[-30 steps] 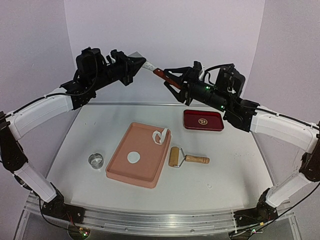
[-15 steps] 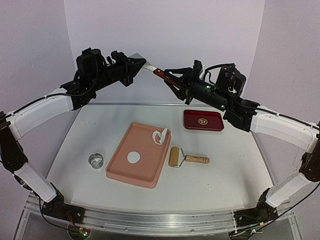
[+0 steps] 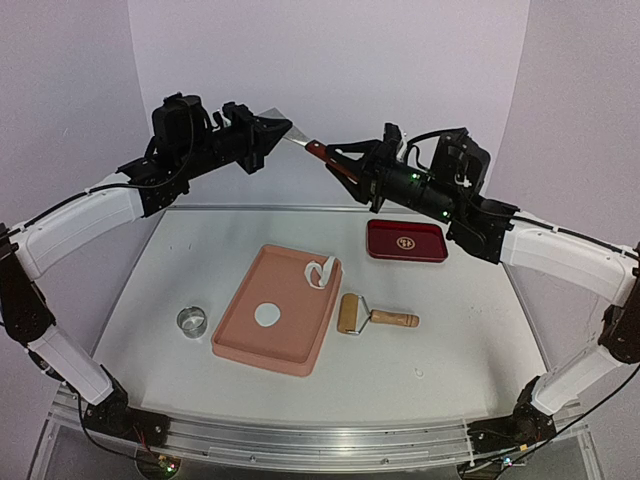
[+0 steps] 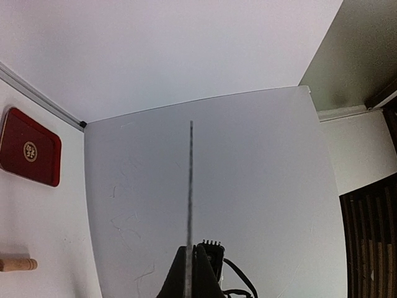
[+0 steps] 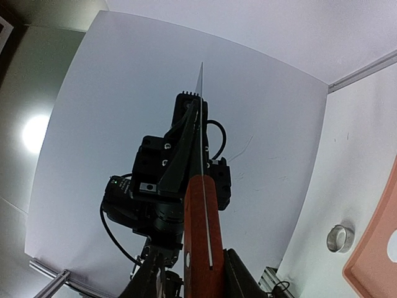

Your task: Roll out the dumpling wrappers from the dough

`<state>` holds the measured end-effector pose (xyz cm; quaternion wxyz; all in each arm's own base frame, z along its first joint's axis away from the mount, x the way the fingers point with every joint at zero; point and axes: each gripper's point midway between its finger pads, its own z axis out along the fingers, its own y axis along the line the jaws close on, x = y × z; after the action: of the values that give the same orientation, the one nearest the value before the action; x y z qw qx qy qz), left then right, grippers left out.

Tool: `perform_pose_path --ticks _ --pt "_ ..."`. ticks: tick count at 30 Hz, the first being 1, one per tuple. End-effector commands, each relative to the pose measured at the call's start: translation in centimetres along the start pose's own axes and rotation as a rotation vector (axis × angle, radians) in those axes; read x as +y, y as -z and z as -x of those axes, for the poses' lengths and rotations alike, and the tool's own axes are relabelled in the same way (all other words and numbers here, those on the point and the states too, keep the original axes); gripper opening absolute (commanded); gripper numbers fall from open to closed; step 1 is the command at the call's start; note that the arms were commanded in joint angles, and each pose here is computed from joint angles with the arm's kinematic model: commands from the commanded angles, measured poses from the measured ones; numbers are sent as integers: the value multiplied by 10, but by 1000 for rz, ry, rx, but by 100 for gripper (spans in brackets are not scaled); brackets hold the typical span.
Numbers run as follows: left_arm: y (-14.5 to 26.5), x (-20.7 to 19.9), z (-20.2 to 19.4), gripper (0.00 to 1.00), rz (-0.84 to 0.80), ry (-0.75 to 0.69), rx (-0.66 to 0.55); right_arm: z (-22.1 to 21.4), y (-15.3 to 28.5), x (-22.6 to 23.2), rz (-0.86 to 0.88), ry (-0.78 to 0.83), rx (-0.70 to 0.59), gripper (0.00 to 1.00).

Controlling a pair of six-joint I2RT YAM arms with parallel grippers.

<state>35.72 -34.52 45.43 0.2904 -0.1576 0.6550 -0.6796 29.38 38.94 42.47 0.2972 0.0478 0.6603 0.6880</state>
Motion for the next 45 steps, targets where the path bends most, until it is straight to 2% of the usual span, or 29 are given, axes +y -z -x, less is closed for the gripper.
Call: perform_pose_path --ticks 1,16,20,22,25,28,31,38,43,45 --pt "17 -40 -3 0 -45 -68 33 2 3 31 82 26 10 32" --pt "20 -30 -7 0 -21 -61 47 -1 1 23 62 19 23 18" --pt "23 -27 -6 2 -17 -58 39 -1 1 21 52 16 16 5" --pt "25 -24 -7 18 -17 -65 39 -1 1 19 46 15 19 0" --pt "31 -16 -7 48 18 -82 26 -3 1 13 29 5 24 0" --pt "43 1 -6 72 94 -111 6 -6 4 3 -22 1 35 0" --pt "64 21 -4 88 186 -162 -21 -12 13 -18 -134 12 57 0" --pt "139 95 2 89 560 -268 -76 -47 60 -111 -491 -19 206 0" --pt "183 160 -2 88 832 -348 -2 -82 86 -156 -597 -96 353 0" --pt "196 184 -4 81 920 -337 44 -93 93 -167 -624 -114 406 0"
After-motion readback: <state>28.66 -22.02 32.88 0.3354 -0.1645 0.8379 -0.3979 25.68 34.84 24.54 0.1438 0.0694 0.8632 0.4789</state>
